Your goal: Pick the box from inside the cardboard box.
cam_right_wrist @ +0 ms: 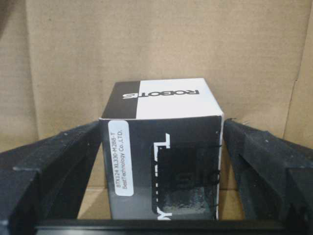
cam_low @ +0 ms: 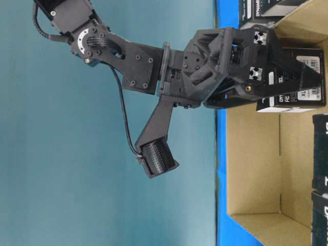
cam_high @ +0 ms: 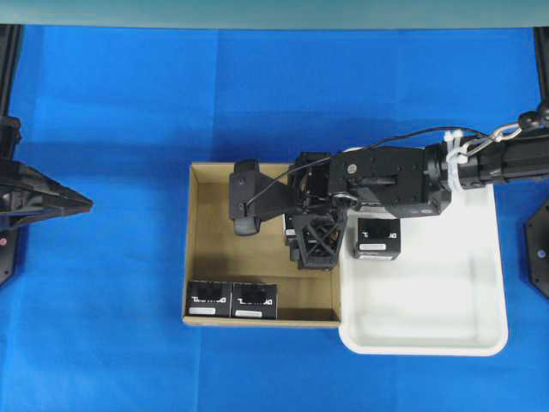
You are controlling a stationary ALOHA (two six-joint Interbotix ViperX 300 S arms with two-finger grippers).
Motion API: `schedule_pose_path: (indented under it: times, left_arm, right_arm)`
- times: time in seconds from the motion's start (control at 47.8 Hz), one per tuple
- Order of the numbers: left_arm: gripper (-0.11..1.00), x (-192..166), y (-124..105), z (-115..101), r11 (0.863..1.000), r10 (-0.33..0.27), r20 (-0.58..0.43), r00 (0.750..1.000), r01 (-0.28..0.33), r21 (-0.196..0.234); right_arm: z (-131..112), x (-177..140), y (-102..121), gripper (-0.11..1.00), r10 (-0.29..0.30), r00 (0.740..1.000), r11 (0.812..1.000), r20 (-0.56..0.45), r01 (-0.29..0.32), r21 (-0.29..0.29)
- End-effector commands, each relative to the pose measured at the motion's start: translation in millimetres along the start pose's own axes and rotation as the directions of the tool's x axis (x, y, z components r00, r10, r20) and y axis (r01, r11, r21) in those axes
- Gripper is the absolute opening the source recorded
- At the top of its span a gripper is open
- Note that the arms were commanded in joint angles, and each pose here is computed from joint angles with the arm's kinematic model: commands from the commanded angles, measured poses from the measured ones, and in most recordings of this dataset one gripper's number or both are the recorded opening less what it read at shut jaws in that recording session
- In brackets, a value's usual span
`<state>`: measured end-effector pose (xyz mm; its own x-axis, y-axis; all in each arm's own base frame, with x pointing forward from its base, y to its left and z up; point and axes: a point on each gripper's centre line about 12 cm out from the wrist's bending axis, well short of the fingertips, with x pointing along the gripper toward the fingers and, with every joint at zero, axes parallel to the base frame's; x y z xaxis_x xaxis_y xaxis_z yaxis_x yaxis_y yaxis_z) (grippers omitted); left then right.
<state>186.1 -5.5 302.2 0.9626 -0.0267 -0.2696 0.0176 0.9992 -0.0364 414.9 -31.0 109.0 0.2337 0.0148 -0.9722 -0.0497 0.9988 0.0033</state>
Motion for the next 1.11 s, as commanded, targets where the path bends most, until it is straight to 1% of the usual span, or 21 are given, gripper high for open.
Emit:
schedule_pose_path:
  times: [0.0,0.125,0.188,0.251,0.334,0.355,0.376,0.439,0.543,0.69,0.815,0.941,1.087]
  left_arm:
    - [-0.07,-1.3,-0.6,10.7,1.0,-0.002,0.028,1.0,0.002,0.003]
    - [-0.07,-0.8,-0.6,9.7,1.0,-0.002,0.023,1.0,0.002,0.003]
    - [-0.07,-0.8,-0.6,9.7,1.0,-0.002,0.023,1.0,0.002,0.003]
    - [-0.07,-0.8,-0.6,9.7,1.0,-0.002,0.023,1.0,0.002,0.002]
    - [-0.07,-0.8,-0.6,9.7,1.0,-0.002,0.023,1.0,0.002,0.003]
    - [-0.07,-0.8,-0.6,9.7,1.0,-0.002,0.023,1.0,0.002,0.002]
    - [-0.07,-0.8,-0.6,9.7,1.0,-0.002,0.023,1.0,0.002,0.003]
    - [-0.07,-0.8,-0.6,9.7,1.0,-0.002,0.023,1.0,0.002,0.002]
    - [-0.07,-1.1,-0.6,9.9,1.0,-0.002,0.025,1.0,0.002,0.003]
    - [-0.07,-1.3,-0.7,10.7,1.0,-0.002,0.028,1.0,0.002,0.002]
    - [-0.07,-1.3,-0.6,10.5,1.0,-0.002,0.026,1.0,0.002,0.003]
    - [-0.07,-1.6,-0.6,10.7,1.0,-0.002,0.028,1.0,0.002,0.003]
    - [-0.07,-1.6,-0.6,10.7,1.0,-0.002,0.028,1.0,0.002,0.003]
  right_arm:
    - [-0.1,1.6,2.1,0.99,0.003,1.0,1.0,0.0,-0.003,-0.002]
    - [0.9,1.0,2.7,0.98,0.003,1.0,1.0,0.002,-0.003,0.004]
    - [3.3,-1.4,3.7,0.96,0.003,1.0,1.0,0.009,-0.003,0.002]
    - [5.0,-3.5,4.9,0.86,0.003,1.0,1.0,0.014,-0.003,-0.003]
    - [8.0,-7.5,6.7,0.66,0.004,1.0,1.0,0.019,-0.004,-0.009]
    - [8.9,-9.4,6.7,0.63,0.004,1.0,1.0,0.02,-0.004,-0.011]
    - [9.7,-10.7,7.3,0.61,0.005,1.0,1.0,0.022,-0.004,-0.013]
    - [11.7,-14.5,7.2,0.61,0.005,1.0,1.0,0.022,-0.005,-0.011]
    - [18.8,-31.2,7.7,0.61,0.01,0.999,1.0,0.033,-0.01,-0.003]
    - [30.1,-70.7,6.1,0.61,0.022,0.999,1.0,0.048,-0.023,0.012]
    - [34.5,-117.3,1.4,0.61,0.023,0.998,0.999,0.059,-0.025,0.042]
    - [30.9,-174.8,-3.7,0.61,0.016,0.995,0.997,0.096,-0.023,0.074]
    - [18.2,-231.6,-5.1,0.61,0.004,0.988,0.995,0.154,-0.019,0.095]
